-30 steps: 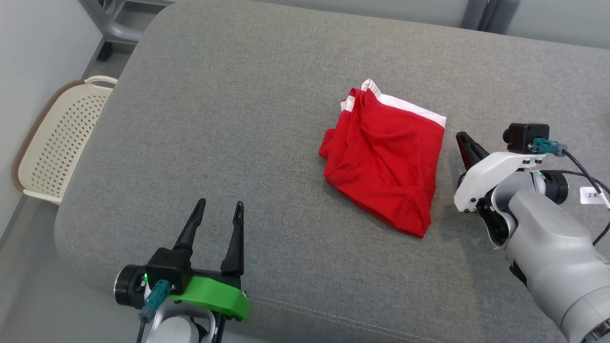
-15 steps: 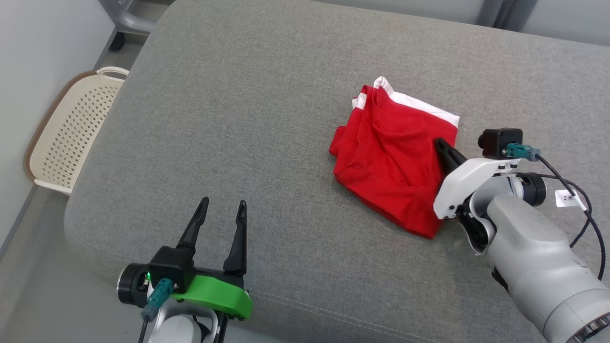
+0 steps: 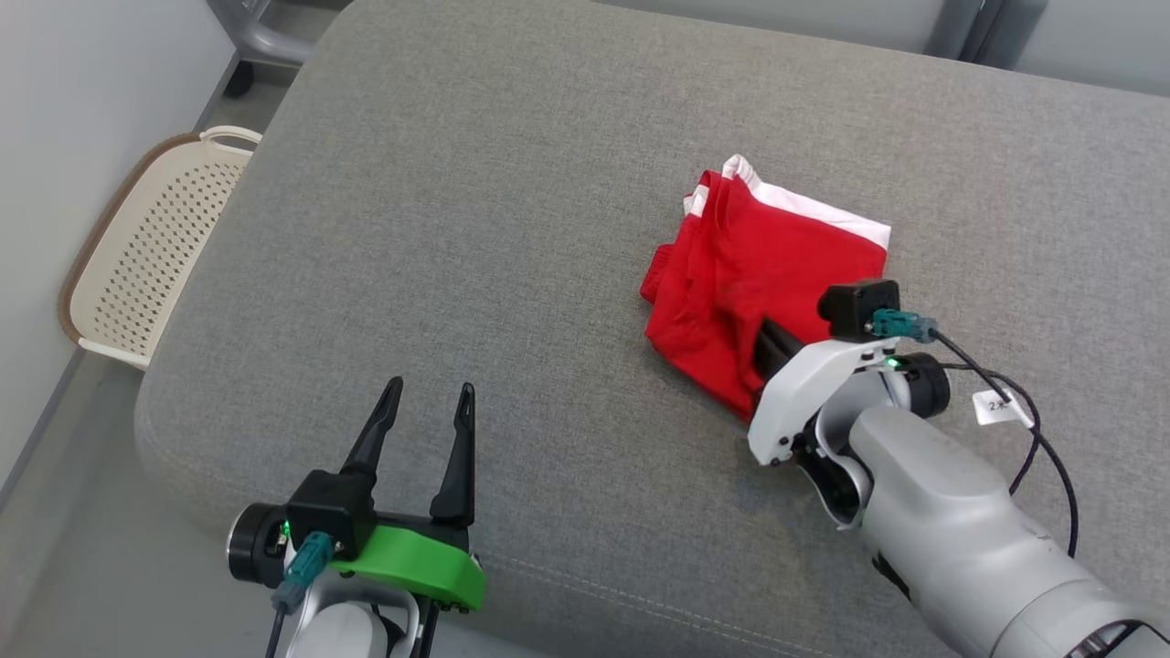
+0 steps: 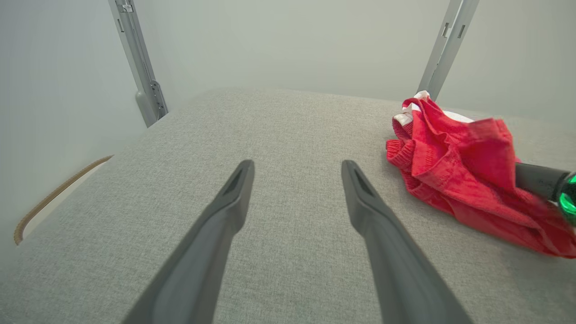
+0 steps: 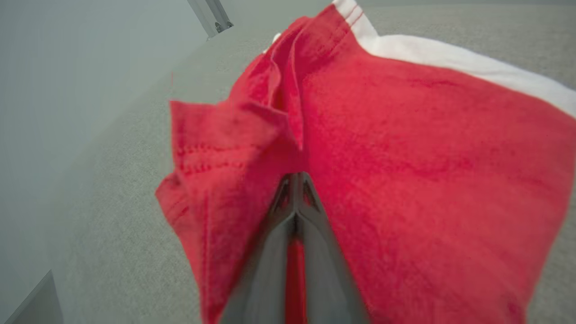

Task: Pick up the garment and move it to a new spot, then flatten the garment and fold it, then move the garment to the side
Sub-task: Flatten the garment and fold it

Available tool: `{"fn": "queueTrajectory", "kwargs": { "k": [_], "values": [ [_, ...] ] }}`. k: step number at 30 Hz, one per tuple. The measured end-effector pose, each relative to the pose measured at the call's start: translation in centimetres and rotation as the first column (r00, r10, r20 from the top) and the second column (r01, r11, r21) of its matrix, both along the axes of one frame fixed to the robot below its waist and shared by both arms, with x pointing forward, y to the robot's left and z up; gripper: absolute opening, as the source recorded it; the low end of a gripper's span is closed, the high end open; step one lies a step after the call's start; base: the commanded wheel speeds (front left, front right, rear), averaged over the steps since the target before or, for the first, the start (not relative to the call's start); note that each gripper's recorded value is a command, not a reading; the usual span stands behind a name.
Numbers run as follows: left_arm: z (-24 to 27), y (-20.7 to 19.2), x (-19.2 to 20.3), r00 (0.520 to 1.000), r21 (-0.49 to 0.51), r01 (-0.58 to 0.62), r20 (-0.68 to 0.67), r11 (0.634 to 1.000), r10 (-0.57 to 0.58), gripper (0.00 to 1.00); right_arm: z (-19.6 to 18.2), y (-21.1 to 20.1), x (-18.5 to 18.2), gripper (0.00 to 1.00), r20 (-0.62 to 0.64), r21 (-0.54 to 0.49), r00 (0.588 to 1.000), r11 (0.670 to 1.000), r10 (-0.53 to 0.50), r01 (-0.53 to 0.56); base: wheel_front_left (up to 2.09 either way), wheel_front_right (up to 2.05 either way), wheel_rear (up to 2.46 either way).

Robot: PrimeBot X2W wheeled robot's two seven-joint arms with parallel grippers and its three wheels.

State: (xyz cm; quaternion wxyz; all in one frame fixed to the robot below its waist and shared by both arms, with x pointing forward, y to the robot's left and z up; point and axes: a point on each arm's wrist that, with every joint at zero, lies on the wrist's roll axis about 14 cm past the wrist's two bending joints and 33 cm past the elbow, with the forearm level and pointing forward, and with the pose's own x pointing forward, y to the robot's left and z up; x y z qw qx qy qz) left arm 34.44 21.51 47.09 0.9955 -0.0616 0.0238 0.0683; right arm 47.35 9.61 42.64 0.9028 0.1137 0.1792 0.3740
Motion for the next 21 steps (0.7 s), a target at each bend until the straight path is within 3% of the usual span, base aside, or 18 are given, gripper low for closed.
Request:
{"fn": "queueTrajectory", "kwargs": {
  "k": [11, 21],
  "values": [
    [0.4, 0.2, -0.2, 1.0, -0.002, -0.007, 0.012, 1.0, 0.007, 1.0, 0.3, 3.2, -4.0, 0.0, -0.029, 0.056, 0.993, 0.992, 0.117, -0.115, 0.0, 0.0, 0.0],
    [0.7, 0.2, -0.1, 1.0, -0.004, -0.01, 0.024, 1.0, 0.01, 1.0, 2.6, 1.7, -2.3, 0.0, 0.004, 0.113, 0.998, 0.991, 0.066, -0.066, 0.0, 0.0, 0.0]
  ]
}}
